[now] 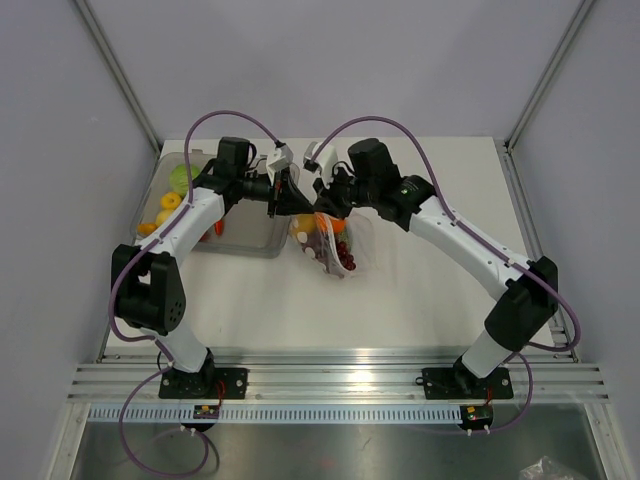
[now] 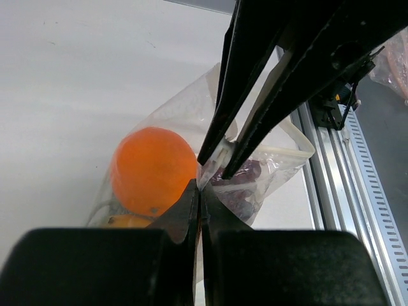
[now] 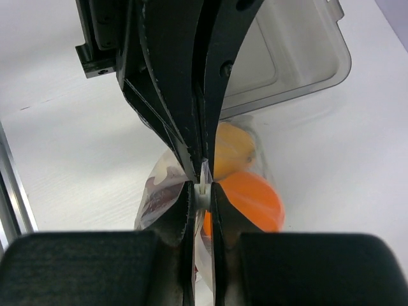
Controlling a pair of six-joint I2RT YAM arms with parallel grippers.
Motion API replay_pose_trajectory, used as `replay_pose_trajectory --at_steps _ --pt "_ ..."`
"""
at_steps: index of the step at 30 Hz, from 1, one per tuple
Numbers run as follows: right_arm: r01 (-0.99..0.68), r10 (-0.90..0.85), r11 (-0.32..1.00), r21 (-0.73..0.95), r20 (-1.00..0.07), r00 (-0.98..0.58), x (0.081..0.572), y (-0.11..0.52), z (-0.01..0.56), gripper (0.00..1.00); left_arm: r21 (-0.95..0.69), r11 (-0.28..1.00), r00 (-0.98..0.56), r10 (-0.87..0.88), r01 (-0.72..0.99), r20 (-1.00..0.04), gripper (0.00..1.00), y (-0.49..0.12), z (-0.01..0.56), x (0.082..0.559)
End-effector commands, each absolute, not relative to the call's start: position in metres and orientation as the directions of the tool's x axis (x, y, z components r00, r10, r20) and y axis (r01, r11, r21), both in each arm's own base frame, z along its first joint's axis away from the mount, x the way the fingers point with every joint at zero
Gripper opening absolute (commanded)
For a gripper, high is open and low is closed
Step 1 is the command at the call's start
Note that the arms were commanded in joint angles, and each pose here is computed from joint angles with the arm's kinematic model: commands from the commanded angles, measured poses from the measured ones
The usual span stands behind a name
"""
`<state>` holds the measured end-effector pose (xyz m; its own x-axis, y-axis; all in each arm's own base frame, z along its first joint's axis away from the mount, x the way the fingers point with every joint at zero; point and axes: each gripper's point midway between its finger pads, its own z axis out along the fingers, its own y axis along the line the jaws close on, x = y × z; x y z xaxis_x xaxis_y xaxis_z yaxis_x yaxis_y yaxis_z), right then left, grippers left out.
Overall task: Place the food in the zip-top bag and seal the zipper
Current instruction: Zip the zipper food storage bag at the center of the board.
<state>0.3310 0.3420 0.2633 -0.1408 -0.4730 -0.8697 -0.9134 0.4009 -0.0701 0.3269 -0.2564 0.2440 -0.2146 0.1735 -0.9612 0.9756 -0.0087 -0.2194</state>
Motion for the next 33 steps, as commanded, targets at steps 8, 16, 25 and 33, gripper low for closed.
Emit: replay_pose_trajectory --at_steps 8,16,25,33 --pt "-0.828 -0.450 0.546 -0.130 -0.879 -0.158 0.342 0.316 0.278 0.00 -0.118 0.084 -0.128 0.125 0.989 -0.984 0.00 -0.239 0.268 0.353" --pt "-0.800 -0.427 0.587 -0.120 -0.886 -0.180 0.345 0.312 0.278 0.04 -0.134 0.083 -0.144 0.122 0.987 -0.982 0.00 -0.239 0.265 0.354" --pt "-0.782 -0.174 0.621 0.060 -0.962 -0.212 0.341 0.332 0.311 0.40 -0.136 0.079 -0.145 0.121 0.988 -0.982 0.00 -0.239 0.263 0.354" --pt "-0.784 -0.137 0.610 0.112 -0.960 -0.244 0.342 0.341 0.310 0.53 -0.137 0.073 -0.145 0.121 0.988 -0.982 0.00 -0.240 0.263 0.354"
